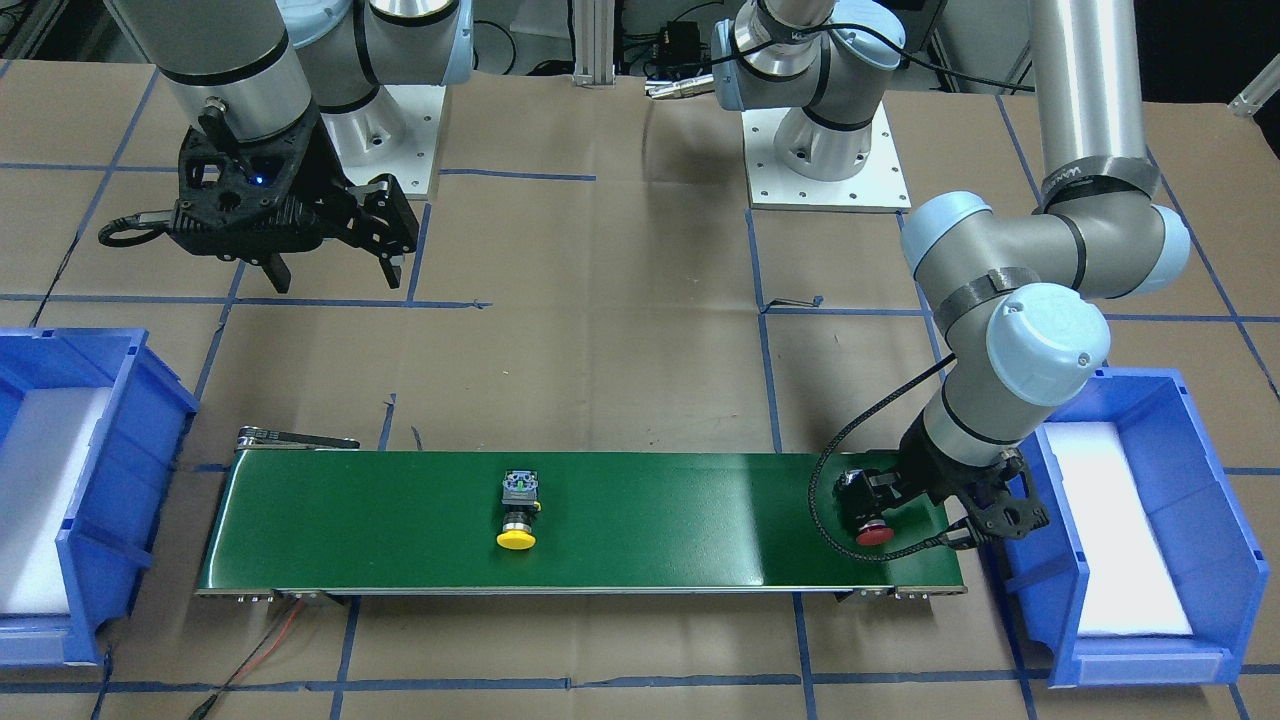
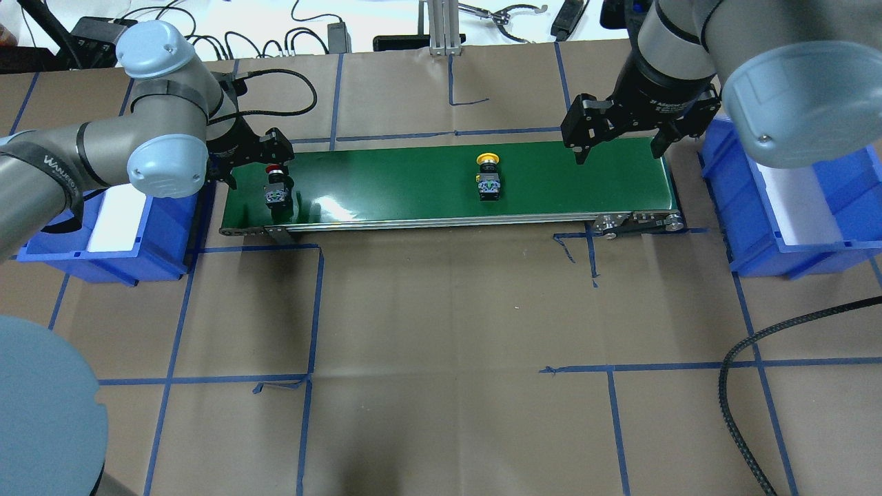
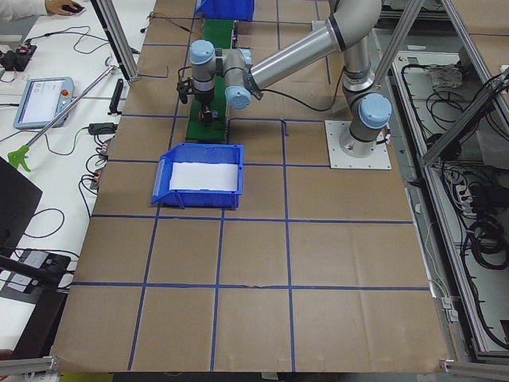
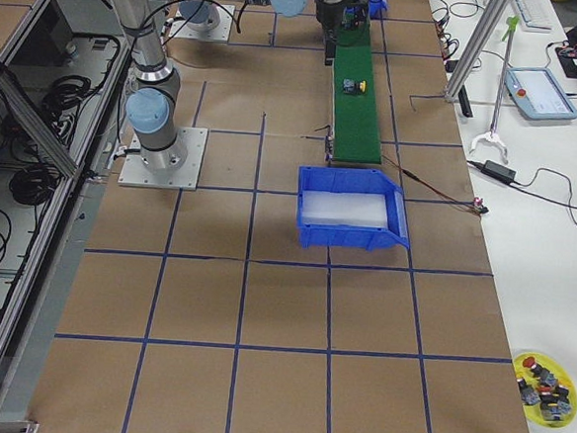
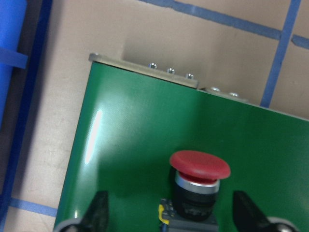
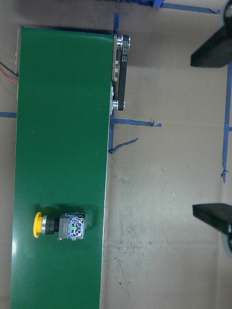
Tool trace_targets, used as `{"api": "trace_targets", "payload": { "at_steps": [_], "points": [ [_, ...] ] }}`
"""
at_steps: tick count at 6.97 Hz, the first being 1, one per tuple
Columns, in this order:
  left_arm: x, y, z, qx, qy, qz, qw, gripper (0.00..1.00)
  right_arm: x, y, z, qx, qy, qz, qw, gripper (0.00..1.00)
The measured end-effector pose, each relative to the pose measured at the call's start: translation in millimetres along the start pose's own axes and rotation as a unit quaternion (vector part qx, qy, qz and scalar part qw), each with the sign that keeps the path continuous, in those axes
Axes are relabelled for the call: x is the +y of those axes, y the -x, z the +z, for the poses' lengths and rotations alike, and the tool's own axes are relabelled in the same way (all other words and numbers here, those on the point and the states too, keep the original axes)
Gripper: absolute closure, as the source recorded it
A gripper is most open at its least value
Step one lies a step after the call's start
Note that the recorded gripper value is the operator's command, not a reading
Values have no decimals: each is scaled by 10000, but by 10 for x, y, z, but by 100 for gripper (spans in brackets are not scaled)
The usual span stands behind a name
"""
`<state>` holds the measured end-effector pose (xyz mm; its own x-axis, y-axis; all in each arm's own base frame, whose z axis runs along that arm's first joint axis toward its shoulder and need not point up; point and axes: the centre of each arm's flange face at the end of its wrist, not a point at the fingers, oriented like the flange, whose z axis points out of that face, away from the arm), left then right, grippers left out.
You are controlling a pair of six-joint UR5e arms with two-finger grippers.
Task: Transport two buttons from left to right
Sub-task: 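Release the red button with the left gripper while the right gripper grasps the yellow button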
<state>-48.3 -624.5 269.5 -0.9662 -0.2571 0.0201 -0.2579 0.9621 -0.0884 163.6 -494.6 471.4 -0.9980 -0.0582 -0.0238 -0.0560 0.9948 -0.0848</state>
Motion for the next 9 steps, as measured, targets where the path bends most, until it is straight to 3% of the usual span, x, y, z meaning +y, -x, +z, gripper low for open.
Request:
{"api": "trace_targets", "payload": {
  "at_steps": [2,5,9],
  "points": [
    [26,-7,-439,-13,112,50,9999,0,-21,-2,24,3,-1,1,10000,0],
    [309,-62,-1302,-67,566,161,9982,0,-71,-4,58,7,-57,-12,10000,0],
    [791,-294,-1798,-108,804,453,9957,0,-495,-28,592,79,-177,1,9998,0]
  ]
}}
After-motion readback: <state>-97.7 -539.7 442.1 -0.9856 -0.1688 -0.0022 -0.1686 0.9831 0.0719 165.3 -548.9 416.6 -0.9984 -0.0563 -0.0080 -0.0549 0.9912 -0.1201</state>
